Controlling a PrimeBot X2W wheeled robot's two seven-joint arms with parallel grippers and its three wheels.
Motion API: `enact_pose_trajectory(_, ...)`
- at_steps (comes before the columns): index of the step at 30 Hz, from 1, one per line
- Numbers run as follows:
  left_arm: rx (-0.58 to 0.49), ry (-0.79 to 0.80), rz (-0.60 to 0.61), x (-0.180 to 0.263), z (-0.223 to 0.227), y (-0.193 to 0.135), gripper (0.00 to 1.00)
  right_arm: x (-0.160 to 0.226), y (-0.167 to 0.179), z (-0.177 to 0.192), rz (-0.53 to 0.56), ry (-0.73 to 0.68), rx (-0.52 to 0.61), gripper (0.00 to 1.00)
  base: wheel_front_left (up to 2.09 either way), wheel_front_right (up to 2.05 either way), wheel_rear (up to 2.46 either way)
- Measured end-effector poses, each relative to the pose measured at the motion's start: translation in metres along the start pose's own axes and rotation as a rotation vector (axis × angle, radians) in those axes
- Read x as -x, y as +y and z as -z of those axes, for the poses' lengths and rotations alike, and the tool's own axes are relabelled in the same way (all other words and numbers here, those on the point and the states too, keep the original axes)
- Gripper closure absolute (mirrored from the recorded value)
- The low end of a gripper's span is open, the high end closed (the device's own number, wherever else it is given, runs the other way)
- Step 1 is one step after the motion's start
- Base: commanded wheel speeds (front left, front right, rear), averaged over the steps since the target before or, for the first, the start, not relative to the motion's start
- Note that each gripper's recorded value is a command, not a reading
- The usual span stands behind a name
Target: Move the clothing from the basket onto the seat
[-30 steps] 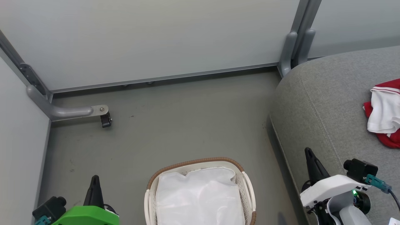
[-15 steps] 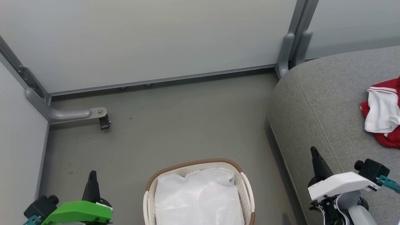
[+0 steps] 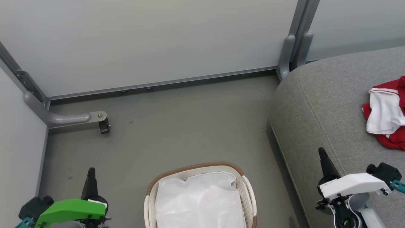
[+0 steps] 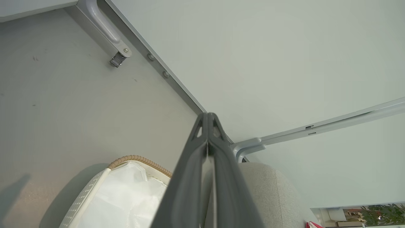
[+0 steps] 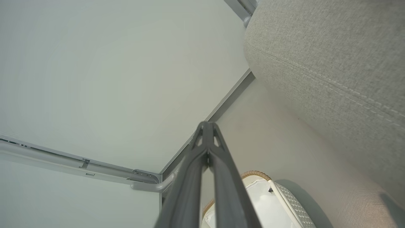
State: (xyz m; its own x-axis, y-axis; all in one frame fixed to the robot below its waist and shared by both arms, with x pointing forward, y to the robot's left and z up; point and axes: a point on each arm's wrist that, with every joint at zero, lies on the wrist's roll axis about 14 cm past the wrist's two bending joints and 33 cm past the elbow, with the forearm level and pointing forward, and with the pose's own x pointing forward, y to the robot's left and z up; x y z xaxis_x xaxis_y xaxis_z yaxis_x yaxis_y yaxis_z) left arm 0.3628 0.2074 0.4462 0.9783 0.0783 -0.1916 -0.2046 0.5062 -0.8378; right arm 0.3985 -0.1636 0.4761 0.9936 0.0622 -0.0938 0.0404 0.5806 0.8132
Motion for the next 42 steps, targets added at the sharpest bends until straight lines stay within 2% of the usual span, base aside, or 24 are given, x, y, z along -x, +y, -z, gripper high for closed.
enact_pose_trajectory(42, 0.364, 0.011, 0.110, -0.009, -0.014, -0.033, 1.00, 0.007, 0.001, -0.028, -0.025, -0.054, -0.413, 1.00, 0.00, 0.00, 0.00)
